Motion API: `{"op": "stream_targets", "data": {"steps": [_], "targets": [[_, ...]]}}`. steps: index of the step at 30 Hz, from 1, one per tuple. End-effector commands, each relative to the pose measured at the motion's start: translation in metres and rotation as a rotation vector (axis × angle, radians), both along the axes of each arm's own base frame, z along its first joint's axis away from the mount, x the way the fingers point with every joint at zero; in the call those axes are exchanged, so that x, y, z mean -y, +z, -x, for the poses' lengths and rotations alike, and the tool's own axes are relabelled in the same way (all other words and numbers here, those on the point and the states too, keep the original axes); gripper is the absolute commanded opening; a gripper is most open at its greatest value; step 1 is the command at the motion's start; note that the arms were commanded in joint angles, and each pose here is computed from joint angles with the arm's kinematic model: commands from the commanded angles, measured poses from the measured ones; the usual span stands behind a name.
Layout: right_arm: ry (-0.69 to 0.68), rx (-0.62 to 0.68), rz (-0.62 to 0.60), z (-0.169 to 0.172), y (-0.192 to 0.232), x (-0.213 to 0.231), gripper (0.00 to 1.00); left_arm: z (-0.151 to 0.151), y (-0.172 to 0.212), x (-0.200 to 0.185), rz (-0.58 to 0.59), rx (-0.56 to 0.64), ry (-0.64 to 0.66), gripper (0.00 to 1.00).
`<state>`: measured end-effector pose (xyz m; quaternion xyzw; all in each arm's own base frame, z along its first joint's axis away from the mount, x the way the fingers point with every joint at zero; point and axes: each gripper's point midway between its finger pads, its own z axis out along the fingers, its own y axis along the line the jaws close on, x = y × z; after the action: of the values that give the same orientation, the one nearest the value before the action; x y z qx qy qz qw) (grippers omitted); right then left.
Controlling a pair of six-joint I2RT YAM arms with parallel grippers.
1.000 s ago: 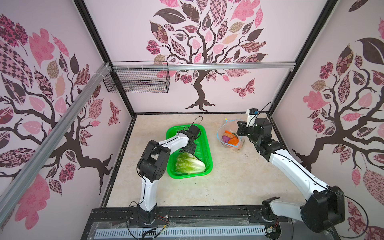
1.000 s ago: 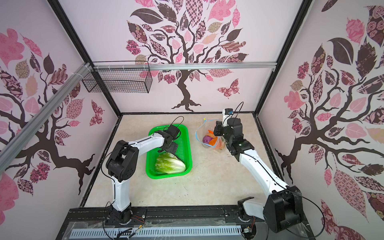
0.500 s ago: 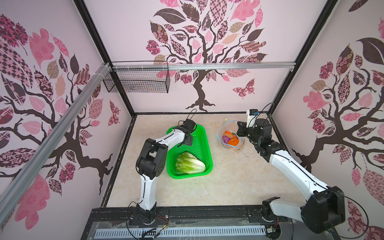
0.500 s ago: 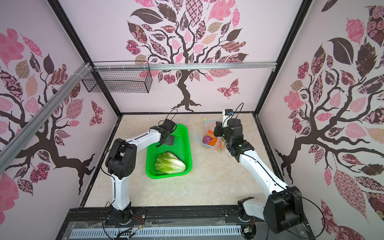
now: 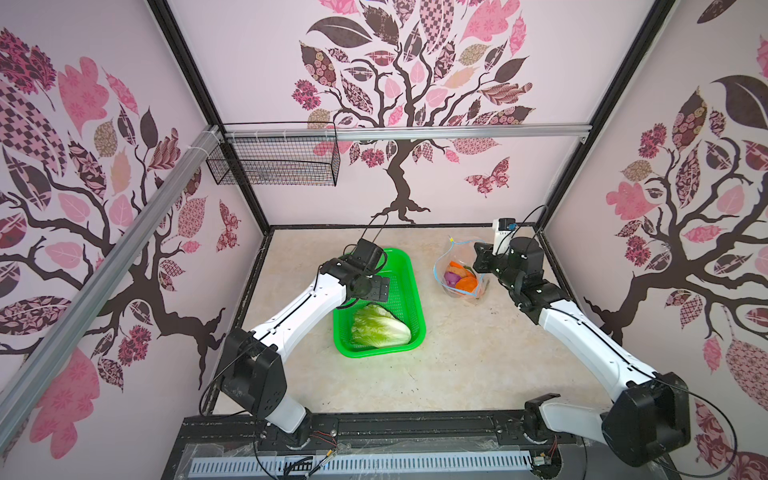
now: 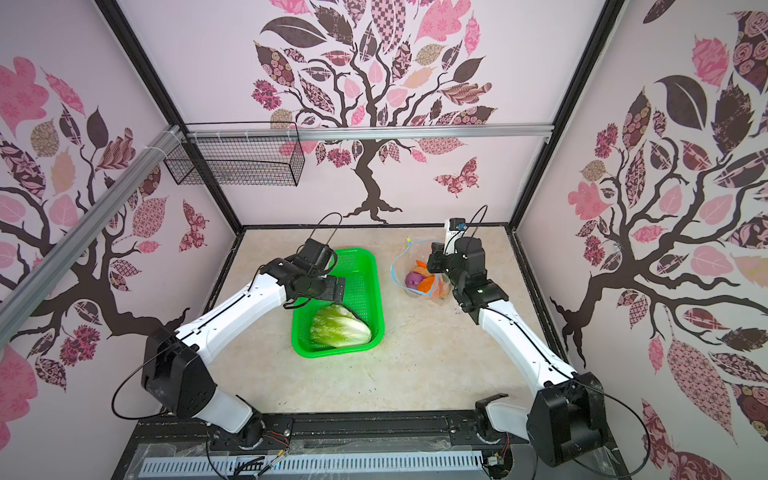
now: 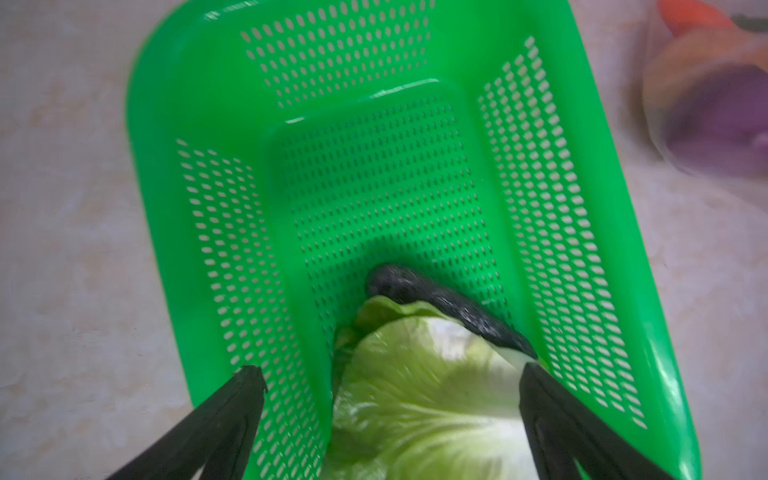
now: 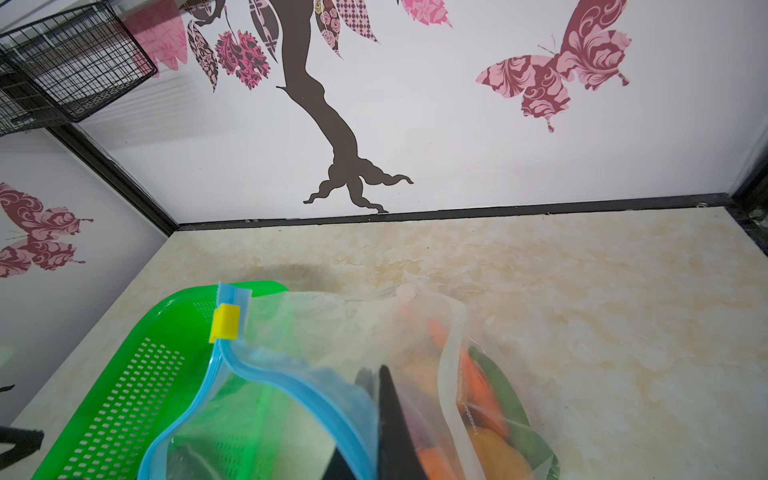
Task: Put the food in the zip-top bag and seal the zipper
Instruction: 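Lower the left gripper into the basket around the dark eggplant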
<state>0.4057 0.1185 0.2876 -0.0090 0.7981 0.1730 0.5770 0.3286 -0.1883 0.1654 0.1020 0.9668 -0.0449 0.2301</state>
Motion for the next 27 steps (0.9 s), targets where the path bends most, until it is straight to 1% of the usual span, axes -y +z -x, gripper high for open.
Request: {"op": "stream_targets", "data": {"steps": [1, 3, 7, 11, 13, 14, 17, 20, 22, 27], "targets": [[0.003, 0.048, -0.017, 0.002, 0.017, 0.001, 0.00, 0.046, -0.027, 0.005, -0.042, -0.174, -0.083, 0.98], [0.003, 0.049, -0.020, 0.002, 0.018, 0.001, 0.00, 0.058, -0.035, 0.000, -0.101, -0.200, -0.106, 0.98], [0.010, 0.050, -0.028, 0.002, 0.019, 0.000, 0.00, 0.076, -0.047, -0.008, -0.178, -0.229, -0.149, 0.98], [0.019, 0.046, -0.036, 0.002, 0.018, -0.002, 0.00, 0.075, -0.053, -0.016, -0.261, -0.184, -0.188, 0.98], [0.020, 0.046, -0.039, 0.002, 0.018, -0.002, 0.00, 0.072, -0.058, -0.014, -0.270, -0.167, -0.214, 0.98], [0.021, 0.044, -0.039, 0.002, 0.018, -0.003, 0.00, 0.069, -0.061, -0.015, -0.282, -0.160, -0.206, 0.98], [0.023, 0.043, -0.039, 0.002, 0.017, -0.003, 0.00, 0.052, -0.068, -0.017, -0.325, -0.123, -0.145, 0.98], [0.019, 0.046, -0.035, 0.002, 0.018, -0.002, 0.00, 0.032, -0.069, -0.016, -0.326, -0.072, -0.067, 0.98], [0.017, 0.047, -0.035, 0.003, 0.019, -0.002, 0.00, 0.018, -0.068, -0.017, -0.294, -0.049, -0.001, 0.98], [0.016, 0.052, -0.037, 0.003, 0.020, -0.001, 0.00, -0.021, -0.059, -0.033, -0.167, 0.026, 0.186, 0.98]]}}
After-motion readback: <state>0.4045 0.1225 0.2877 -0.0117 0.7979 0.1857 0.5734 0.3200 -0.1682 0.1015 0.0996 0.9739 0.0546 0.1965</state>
